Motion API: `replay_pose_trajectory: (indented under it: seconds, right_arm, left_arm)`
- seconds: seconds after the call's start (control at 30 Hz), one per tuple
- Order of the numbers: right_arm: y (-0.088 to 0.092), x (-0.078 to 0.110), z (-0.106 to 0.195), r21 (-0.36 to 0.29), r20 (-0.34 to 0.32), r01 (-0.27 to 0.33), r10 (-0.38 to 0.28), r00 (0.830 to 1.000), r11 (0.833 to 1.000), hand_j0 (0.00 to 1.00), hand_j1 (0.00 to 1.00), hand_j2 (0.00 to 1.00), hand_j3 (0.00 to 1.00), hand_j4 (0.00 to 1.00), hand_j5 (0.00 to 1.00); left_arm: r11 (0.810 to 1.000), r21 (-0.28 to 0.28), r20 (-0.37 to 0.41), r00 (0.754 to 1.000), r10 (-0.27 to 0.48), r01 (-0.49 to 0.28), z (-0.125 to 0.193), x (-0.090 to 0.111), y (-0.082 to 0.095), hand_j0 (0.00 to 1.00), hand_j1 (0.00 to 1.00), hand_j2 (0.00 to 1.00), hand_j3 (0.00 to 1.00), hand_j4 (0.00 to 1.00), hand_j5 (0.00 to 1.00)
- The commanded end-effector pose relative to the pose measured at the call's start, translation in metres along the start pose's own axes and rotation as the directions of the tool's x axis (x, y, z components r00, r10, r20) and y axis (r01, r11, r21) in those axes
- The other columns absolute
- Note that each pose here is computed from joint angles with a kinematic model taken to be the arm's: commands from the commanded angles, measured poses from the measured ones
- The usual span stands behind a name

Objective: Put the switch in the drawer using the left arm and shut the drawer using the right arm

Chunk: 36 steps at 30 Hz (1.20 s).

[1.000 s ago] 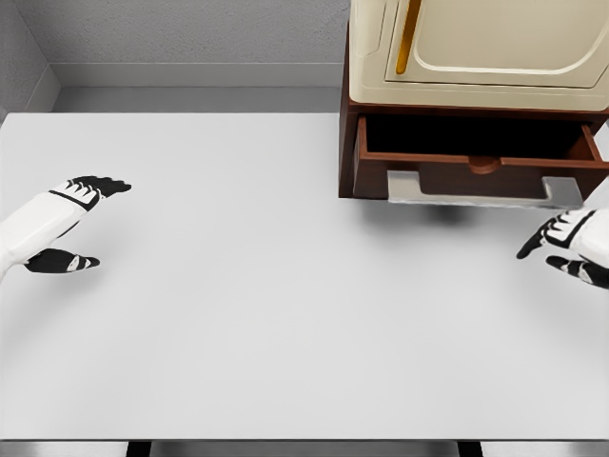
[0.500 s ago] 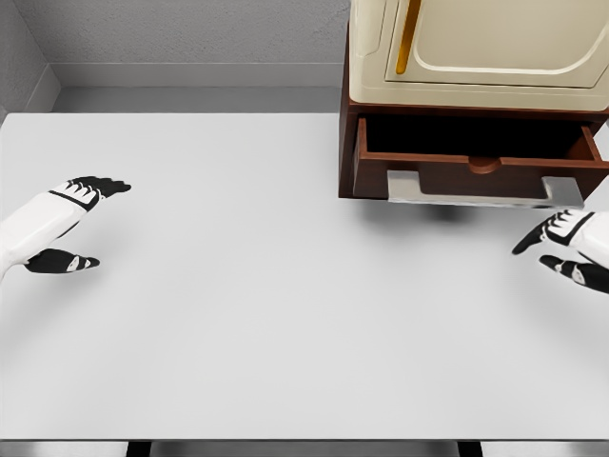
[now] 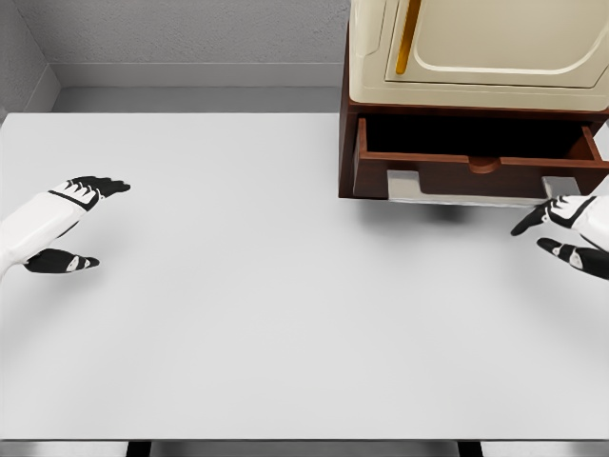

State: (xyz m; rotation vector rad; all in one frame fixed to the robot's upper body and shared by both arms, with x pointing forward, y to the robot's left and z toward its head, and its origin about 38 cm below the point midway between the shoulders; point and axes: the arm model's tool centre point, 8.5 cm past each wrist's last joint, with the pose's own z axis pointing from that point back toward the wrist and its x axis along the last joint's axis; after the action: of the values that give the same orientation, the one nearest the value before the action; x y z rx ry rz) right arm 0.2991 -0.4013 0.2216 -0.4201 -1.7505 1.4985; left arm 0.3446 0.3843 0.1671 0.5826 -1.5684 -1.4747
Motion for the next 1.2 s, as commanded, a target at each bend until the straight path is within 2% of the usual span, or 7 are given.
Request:
replay_pose_trajectory:
  seconds: [0.0,0.23,0.47,0.73,0.9,1.07,1.17]
  right_arm:
    - [0.004,0.001,-0.001,-0.01,0.002,0.016,-0.016,1.0,1.0,0.57,0.57,0.57,0.57,0.57,0.57]
    - [0.009,0.001,-0.007,-0.028,0.011,0.032,-0.032,0.999,0.999,0.58,0.58,0.58,0.58,0.58,0.58]
    - [0.02,0.003,-0.005,0.011,0.014,0.044,-0.044,0.999,0.999,0.58,0.58,0.58,0.58,0.58,0.58]
    - [0.028,0.005,-0.007,0.034,0.021,0.017,-0.018,1.0,0.999,0.58,0.58,0.58,0.58,0.58,0.58]
    - [0.037,0.009,-0.012,0.012,0.032,0.029,-0.029,0.999,1.0,0.58,0.58,0.58,0.58,0.58,0.58]
    - [0.036,0.017,-0.038,-0.033,0.095,0.038,-0.035,0.995,0.999,0.58,0.58,0.58,0.58,0.58,0.58]
    - [0.034,0.016,-0.039,-0.037,0.096,0.034,-0.03,0.995,0.999,0.58,0.58,0.58,0.58,0.58,0.58]
  left_arm:
    - [1.0,0.005,0.0,1.0,0.006,-0.006,0.0,0.0,0.001,1.0,1.0,1.0,1.0,1.0,1.0]
    - [1.0,0.004,-0.001,1.0,0.007,-0.007,0.0,-0.001,0.0,1.0,1.0,1.0,1.0,1.0,1.0]
    - [1.0,0.007,-0.004,1.0,0.006,-0.006,0.001,-0.001,0.001,1.0,1.0,1.0,1.0,1.0,1.0]
    - [1.0,0.007,-0.004,1.0,0.005,-0.005,0.001,-0.002,0.002,1.0,1.0,1.0,1.0,1.0,1.0]
    - [1.0,0.003,-0.006,1.0,0.007,-0.007,0.002,-0.002,0.0,1.0,1.0,1.0,1.0,1.0,1.0]
    - [1.0,0.003,-0.006,1.0,0.007,-0.007,0.002,-0.002,0.0,1.0,1.0,1.0,1.0,1.0,1.0]
    - [1.0,0.003,-0.006,1.0,0.007,-0.007,0.002,-0.002,0.0,1.0,1.0,1.0,1.0,1.0,1.0]
